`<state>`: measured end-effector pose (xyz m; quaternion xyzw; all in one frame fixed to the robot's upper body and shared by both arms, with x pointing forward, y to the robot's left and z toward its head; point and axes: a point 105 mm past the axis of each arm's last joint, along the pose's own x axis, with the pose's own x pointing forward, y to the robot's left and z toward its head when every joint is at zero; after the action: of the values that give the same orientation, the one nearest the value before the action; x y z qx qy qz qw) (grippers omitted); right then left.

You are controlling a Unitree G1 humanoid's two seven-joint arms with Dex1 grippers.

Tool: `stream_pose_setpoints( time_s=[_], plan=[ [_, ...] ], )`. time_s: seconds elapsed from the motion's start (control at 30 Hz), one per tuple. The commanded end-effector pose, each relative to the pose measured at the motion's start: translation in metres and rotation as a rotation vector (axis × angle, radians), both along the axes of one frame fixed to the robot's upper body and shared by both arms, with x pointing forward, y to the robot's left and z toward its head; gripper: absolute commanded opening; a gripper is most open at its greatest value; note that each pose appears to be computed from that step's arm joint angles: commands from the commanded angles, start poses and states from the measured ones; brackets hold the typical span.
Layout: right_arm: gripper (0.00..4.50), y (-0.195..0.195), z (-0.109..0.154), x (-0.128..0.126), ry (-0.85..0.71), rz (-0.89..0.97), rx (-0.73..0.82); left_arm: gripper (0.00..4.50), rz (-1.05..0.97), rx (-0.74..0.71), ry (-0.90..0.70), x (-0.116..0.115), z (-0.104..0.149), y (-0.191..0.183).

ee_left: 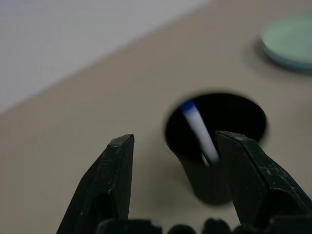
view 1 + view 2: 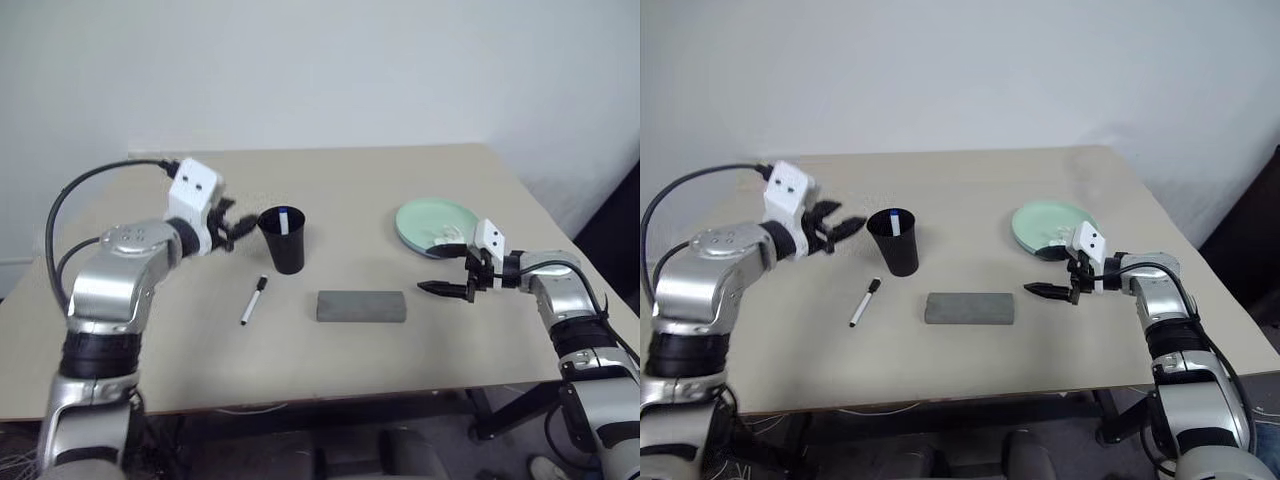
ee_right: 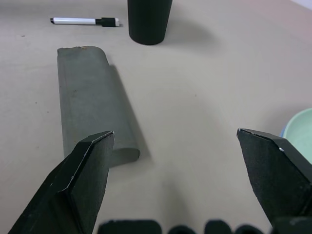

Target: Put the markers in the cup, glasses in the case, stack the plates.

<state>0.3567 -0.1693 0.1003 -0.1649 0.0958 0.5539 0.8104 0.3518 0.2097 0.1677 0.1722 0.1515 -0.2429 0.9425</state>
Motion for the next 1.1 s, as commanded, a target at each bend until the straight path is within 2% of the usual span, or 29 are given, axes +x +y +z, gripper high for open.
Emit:
stream_pose_setpoints(
  time_s=[0.03, 0.27, 0.5, 0.7, 1.03, 1.07, 1.1],
  plan=[
    [4.37, 0.001, 0.015, 0.005, -0.054, 0.013, 0.008, 2.77, 0.005, 0.036, 0.080, -0.011, -0.010, 0.004],
    [4.37, 0.001, 0.016, 0.006, -0.056, 0.014, 0.007, 2.77, 0.149, 0.088, 0.216, -0.013, -0.051, 0.023],
    [4.37, 0.002, 0.017, 0.007, -0.061, 0.015, 0.009, 2.77, 0.135, 0.050, 0.317, -0.012, -0.090, 0.000],
    [4.37, 0.001, 0.017, 0.006, -0.063, 0.010, 0.009, 2.77, 0.153, 0.048, 0.371, -0.011, -0.111, -0.005],
    [4.37, -0.001, 0.016, 0.005, -0.062, 0.003, 0.009, 2.77, 0.184, 0.061, 0.383, -0.010, -0.119, 0.000],
    [4.37, -0.001, 0.016, 0.005, -0.062, 0.003, 0.009, 2.40, 0.182, 0.061, 0.381, -0.010, -0.118, 0.000],
    [4.37, -0.001, 0.016, 0.005, -0.063, 0.003, 0.009, 2.24, 0.180, 0.060, 0.379, -0.010, -0.118, -0.001]
  ],
)
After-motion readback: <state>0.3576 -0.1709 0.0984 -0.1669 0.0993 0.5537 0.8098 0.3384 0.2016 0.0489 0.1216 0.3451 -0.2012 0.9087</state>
